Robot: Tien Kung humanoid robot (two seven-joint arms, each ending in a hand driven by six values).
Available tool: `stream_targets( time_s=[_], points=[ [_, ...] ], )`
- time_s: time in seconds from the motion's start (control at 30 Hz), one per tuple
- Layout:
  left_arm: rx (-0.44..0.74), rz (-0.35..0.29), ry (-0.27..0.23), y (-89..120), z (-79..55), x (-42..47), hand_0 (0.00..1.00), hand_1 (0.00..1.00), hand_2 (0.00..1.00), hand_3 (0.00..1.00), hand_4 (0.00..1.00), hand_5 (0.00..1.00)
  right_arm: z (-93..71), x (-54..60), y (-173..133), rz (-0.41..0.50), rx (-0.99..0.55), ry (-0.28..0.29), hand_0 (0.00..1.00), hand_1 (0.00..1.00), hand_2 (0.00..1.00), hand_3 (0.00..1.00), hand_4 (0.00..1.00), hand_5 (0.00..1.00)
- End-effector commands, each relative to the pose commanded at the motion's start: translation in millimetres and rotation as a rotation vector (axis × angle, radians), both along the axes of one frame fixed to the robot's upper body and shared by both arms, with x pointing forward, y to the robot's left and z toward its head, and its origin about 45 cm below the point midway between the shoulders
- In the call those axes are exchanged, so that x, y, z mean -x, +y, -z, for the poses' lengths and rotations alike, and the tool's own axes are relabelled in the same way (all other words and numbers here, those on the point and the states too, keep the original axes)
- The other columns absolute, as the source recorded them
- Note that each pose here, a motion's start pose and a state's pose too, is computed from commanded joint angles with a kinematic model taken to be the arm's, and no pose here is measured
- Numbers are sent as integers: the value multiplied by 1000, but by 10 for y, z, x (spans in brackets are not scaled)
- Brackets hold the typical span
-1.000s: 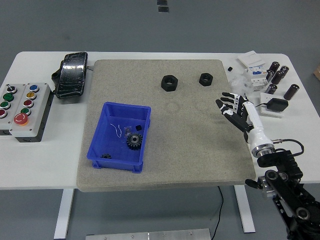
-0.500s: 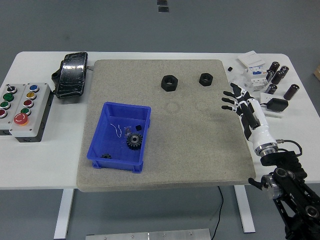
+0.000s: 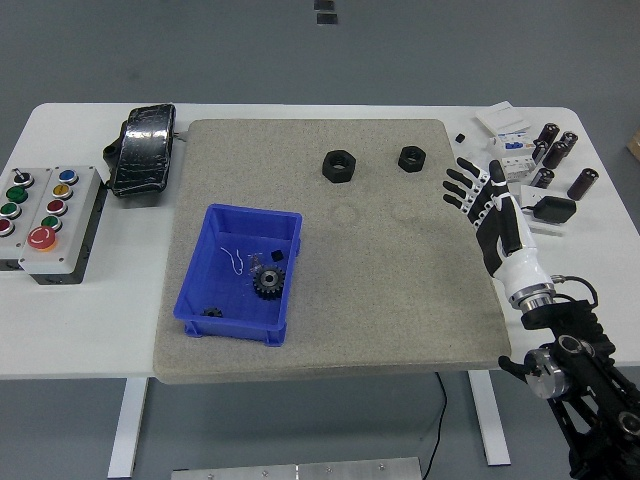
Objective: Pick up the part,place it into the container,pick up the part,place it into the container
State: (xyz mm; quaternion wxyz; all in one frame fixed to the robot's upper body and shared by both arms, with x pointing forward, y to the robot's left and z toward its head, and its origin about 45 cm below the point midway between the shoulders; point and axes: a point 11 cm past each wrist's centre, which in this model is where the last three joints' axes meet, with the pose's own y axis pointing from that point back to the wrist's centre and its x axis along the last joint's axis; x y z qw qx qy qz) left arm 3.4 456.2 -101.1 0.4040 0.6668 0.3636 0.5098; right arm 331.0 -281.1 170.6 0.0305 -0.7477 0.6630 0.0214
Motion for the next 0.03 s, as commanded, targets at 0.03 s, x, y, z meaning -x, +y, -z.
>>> stream_targets(
  time_s=[0.03],
  points=[
    [0, 0, 0, -1, 0, -1, 616, 558, 547, 625, 700, 344, -1, -1, 3, -4, -3, 2, 878, 869, 904, 894, 998, 998]
  ],
)
